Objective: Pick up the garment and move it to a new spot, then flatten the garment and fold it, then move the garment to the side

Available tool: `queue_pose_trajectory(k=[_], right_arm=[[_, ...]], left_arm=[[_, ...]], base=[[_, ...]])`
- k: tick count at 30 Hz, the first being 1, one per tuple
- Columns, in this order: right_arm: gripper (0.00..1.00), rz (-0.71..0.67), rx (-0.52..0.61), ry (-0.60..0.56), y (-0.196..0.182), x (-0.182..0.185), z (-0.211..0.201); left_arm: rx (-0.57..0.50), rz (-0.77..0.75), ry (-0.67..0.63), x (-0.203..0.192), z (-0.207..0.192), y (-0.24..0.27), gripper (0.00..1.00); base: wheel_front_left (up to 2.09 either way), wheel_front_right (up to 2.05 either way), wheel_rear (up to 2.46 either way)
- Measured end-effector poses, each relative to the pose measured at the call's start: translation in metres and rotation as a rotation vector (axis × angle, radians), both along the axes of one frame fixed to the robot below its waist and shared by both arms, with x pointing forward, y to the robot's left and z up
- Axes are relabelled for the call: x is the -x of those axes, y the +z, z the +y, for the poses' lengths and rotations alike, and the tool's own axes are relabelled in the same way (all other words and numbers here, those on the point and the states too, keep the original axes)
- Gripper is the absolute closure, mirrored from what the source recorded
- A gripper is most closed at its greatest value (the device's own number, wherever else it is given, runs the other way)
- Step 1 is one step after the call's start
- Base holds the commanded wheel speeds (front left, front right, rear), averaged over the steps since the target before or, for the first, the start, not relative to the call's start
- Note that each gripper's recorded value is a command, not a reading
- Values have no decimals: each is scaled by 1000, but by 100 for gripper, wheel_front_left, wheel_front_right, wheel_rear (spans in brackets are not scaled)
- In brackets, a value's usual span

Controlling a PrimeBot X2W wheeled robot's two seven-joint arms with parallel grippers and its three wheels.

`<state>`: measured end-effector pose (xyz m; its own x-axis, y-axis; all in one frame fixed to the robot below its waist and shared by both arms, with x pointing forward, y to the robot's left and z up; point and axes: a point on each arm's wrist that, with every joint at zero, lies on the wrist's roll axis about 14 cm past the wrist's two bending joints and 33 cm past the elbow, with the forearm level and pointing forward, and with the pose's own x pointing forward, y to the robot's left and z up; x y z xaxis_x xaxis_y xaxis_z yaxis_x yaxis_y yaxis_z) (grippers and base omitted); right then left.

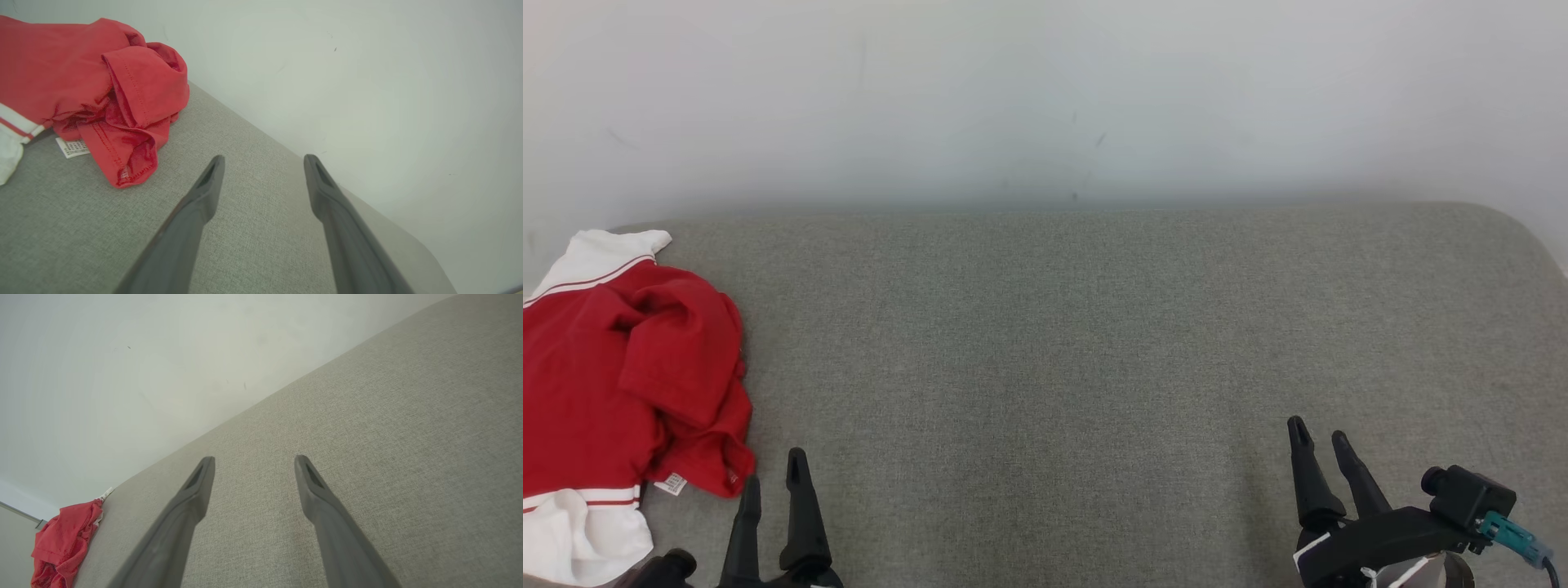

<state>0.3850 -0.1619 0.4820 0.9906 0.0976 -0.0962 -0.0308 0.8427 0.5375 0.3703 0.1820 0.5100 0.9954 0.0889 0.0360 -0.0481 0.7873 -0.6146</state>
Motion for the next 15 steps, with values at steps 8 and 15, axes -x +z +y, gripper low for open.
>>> queue_pose_trajectory(k=[8, 15], right_arm=[[0, -22, 87, 31, -1, 3, 9], [0, -51, 156, 57, 2, 4, 17]], left_arm=[[-99, -3, 11, 2, 2, 2, 0], [-170, 7, 27, 6, 5, 0, 0]], base=[[0, 0, 0], [0, 0, 0]])
